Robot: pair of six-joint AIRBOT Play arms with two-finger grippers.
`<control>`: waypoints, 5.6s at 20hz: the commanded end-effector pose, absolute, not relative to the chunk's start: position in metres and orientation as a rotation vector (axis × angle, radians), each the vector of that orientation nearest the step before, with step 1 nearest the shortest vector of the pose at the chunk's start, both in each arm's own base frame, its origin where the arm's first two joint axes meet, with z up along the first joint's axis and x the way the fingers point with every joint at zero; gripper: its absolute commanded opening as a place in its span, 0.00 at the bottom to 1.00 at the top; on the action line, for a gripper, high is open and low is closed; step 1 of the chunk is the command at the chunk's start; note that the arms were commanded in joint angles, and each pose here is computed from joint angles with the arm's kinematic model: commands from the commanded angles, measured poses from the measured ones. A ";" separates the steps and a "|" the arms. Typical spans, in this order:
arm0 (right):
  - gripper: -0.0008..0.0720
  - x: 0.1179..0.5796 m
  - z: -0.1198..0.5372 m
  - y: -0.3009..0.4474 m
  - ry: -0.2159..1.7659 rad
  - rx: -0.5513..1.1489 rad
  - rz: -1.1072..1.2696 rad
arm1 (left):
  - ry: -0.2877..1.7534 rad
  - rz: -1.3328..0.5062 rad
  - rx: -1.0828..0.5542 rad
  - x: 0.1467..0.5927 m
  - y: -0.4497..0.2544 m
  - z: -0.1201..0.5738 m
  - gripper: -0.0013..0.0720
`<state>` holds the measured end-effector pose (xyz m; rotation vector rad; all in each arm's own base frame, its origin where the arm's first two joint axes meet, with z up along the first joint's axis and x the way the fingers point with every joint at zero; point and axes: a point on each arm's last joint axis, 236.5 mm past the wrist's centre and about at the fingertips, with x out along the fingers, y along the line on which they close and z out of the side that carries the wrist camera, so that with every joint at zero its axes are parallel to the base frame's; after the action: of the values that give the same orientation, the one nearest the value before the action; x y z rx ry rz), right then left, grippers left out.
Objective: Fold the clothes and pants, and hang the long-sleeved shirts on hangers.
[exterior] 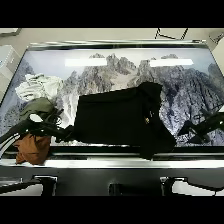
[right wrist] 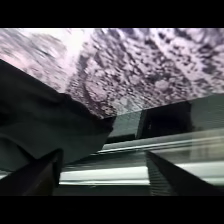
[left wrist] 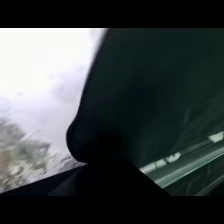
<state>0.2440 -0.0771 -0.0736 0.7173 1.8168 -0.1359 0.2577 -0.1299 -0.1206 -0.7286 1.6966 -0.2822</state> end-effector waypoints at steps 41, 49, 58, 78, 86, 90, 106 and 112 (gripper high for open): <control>0.06 0.440 0.180 -0.046 0.867 0.556 0.124 | 0.710 -0.364 -0.372 0.471 -0.105 0.146 0.04; 0.06 0.569 0.034 0.008 0.857 0.760 0.060 | 0.859 -0.170 -0.682 0.539 -0.093 -0.003 0.05; 0.81 0.461 0.017 -0.060 1.272 0.689 0.016 | 1.312 -0.354 -0.678 0.446 -0.080 -0.007 0.99; 0.80 0.279 -0.048 -0.071 1.688 0.734 -0.130 | 1.838 -0.361 -0.759 0.234 -0.101 -0.111 0.59; 0.79 0.267 -0.077 -0.067 1.697 0.728 -0.140 | 1.754 -0.295 -0.723 0.251 -0.103 -0.120 0.04; 0.77 0.276 -0.104 -0.039 1.682 0.848 -0.036 | 1.708 -0.302 -0.707 0.257 -0.102 -0.108 0.04; 0.06 0.445 0.309 -0.081 0.532 0.364 0.142 | 0.416 -0.374 -0.301 0.431 -0.063 0.333 0.04; 0.06 0.261 0.574 -0.039 -0.178 -0.069 -0.102 | -0.235 -0.326 -0.076 0.286 -0.063 0.580 0.04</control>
<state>0.3611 -0.0662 0.4792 0.0770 0.1001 0.0110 0.3666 -0.0607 0.4856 -0.1533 0.0440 -0.3509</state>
